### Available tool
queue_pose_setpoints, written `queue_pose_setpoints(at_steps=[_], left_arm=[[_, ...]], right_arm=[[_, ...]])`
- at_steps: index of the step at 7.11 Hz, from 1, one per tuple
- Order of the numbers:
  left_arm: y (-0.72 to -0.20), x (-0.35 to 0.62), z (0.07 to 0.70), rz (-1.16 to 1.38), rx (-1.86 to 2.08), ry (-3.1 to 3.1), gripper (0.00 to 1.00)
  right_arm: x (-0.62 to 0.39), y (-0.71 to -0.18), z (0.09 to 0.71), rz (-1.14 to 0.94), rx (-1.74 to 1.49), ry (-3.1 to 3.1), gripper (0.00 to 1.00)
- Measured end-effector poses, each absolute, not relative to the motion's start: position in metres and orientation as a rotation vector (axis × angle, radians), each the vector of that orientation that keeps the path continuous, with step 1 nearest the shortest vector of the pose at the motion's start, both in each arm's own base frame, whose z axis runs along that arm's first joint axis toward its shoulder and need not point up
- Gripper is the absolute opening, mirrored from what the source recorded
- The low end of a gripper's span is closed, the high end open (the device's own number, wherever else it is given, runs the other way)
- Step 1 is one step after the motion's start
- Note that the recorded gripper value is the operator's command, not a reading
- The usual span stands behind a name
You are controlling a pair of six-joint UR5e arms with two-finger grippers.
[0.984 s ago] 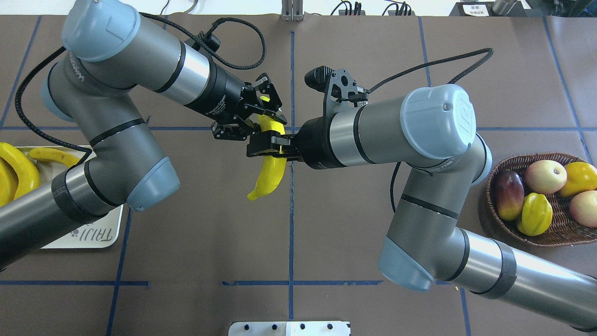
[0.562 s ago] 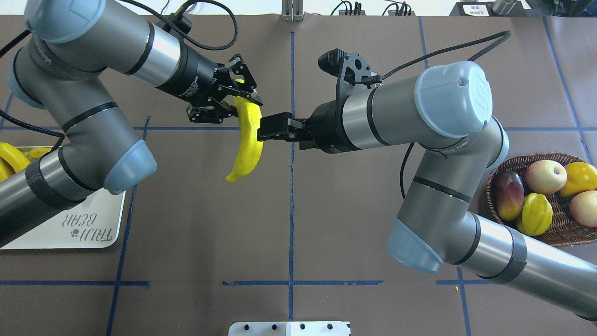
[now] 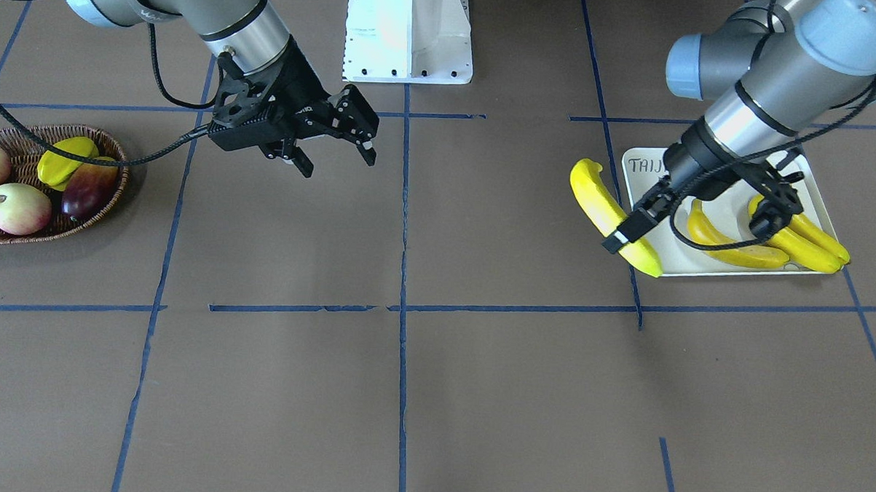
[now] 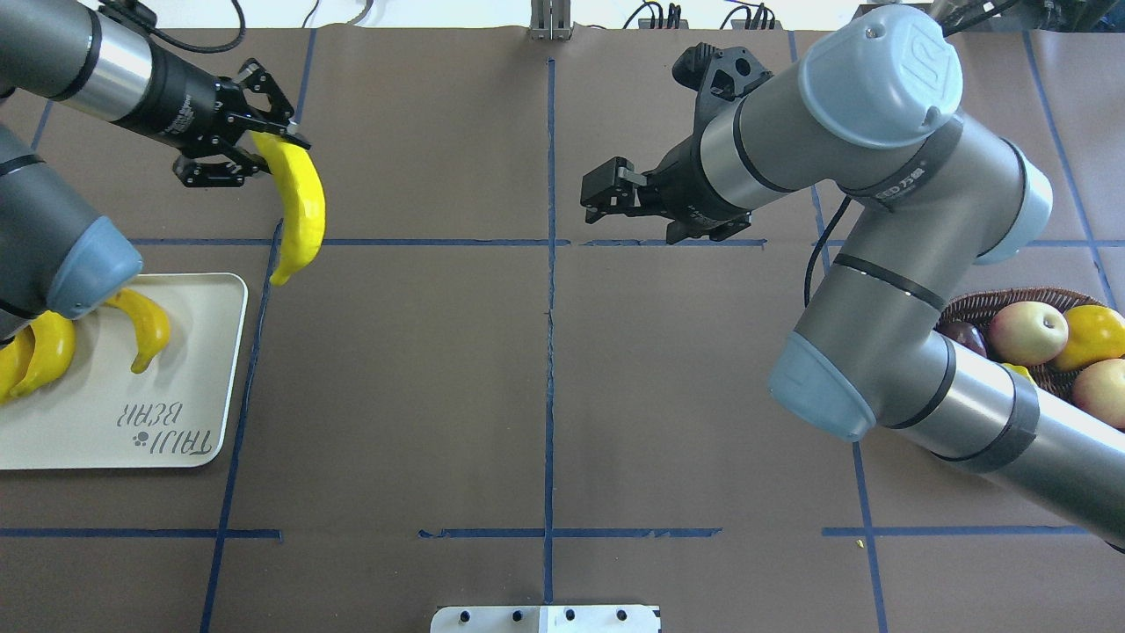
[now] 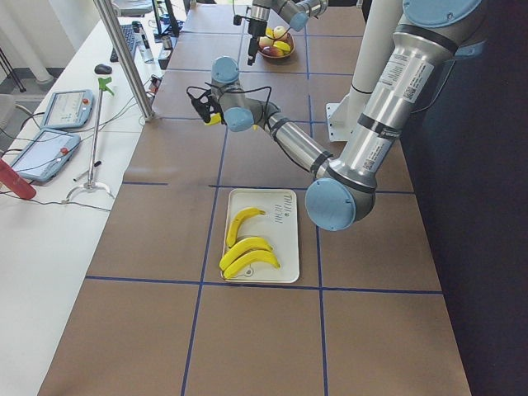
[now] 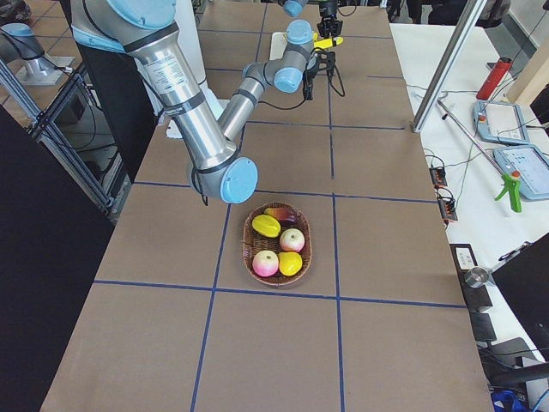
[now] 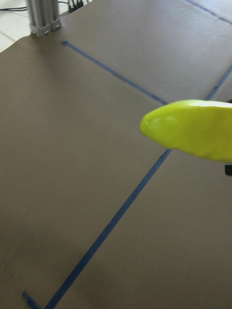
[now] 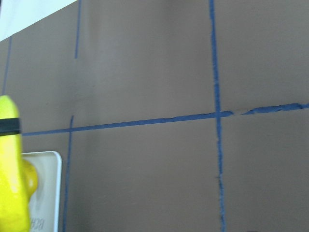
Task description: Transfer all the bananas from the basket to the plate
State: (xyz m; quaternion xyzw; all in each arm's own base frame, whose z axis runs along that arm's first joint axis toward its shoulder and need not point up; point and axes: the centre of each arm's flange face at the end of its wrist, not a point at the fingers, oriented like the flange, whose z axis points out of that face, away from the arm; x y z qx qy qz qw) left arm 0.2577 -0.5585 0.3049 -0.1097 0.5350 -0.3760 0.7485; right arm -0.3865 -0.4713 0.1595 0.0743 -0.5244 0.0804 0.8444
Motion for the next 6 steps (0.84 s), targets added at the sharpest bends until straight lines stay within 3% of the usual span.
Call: queue_pose_setpoints(at_steps=[4,5,6], left_arm=[[-0.526,0.227,0.459,-0.766,-0.176,0.898,0.02],[-0.513,0.249,0.478,-0.712,-0.175,0.857,0.11],[-0.502,0.272,0.489,-0.675,-0.168,0.823,0.99]], right_arm=[[-0.336,-0.508,0.204,0.088,0.158,-0.916,1.0],[-0.326,-0.512,0.212,0.077,0.147,-0.916,1.0],[-0.321,-0.514,0.215,0.066,0.146,-0.915,1.0]])
